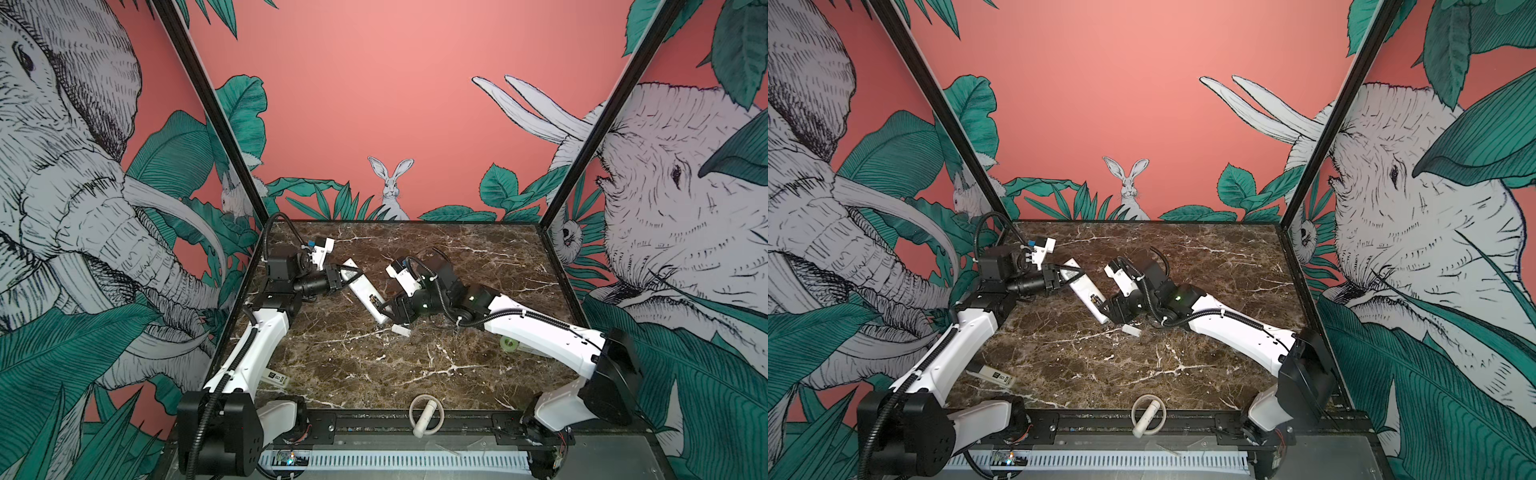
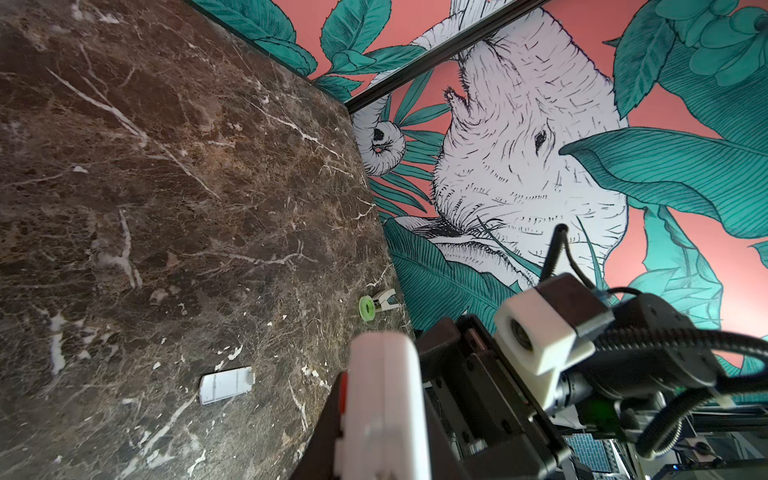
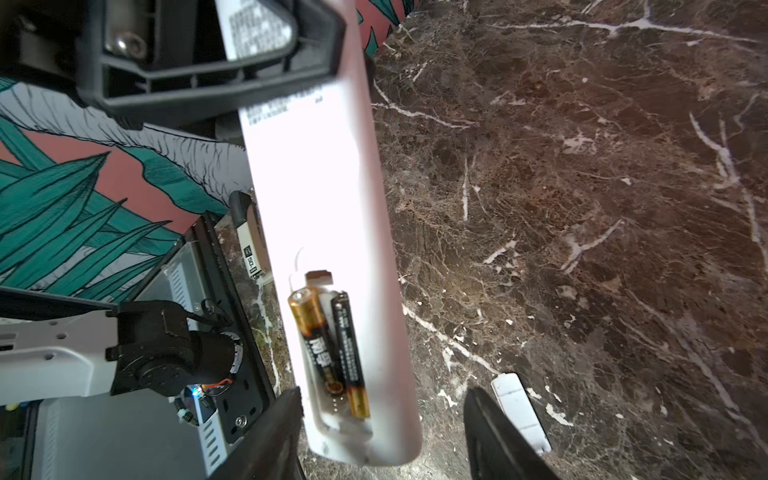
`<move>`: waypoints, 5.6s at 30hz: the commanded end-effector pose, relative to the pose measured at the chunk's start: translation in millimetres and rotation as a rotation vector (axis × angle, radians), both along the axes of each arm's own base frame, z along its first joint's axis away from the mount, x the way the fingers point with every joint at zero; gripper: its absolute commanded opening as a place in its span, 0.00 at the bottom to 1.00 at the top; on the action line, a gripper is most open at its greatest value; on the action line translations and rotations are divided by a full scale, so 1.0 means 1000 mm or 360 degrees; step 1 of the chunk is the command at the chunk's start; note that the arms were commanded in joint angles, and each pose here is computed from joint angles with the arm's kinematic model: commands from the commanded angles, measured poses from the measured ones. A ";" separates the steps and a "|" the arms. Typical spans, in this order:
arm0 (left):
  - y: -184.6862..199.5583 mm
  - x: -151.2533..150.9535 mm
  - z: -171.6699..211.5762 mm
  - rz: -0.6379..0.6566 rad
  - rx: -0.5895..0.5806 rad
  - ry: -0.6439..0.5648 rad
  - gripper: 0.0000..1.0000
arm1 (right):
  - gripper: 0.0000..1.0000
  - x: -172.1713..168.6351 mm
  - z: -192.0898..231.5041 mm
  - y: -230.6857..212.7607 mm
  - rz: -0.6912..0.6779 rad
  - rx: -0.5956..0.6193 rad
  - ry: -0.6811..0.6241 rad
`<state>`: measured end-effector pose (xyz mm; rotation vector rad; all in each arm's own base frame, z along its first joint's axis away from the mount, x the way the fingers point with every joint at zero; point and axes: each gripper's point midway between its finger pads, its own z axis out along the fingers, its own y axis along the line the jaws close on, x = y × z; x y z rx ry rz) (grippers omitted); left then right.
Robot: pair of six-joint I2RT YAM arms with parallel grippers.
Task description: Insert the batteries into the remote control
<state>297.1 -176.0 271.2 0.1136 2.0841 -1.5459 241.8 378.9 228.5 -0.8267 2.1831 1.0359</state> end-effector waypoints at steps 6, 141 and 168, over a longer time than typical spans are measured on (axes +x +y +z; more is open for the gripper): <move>-0.004 -0.014 0.020 -0.0073 -0.0043 -0.0143 0.00 | 0.70 0.006 0.047 0.005 0.0077 0.0478 0.0161; 0.000 -0.008 0.010 0.0010 -0.0015 -0.0074 0.00 | 0.68 0.006 0.032 0.038 0.0137 0.0841 0.0601; -0.001 -0.003 0.043 -0.0004 -0.0151 -0.0094 0.00 | 0.42 -0.001 -0.020 0.033 0.0139 0.0778 0.0532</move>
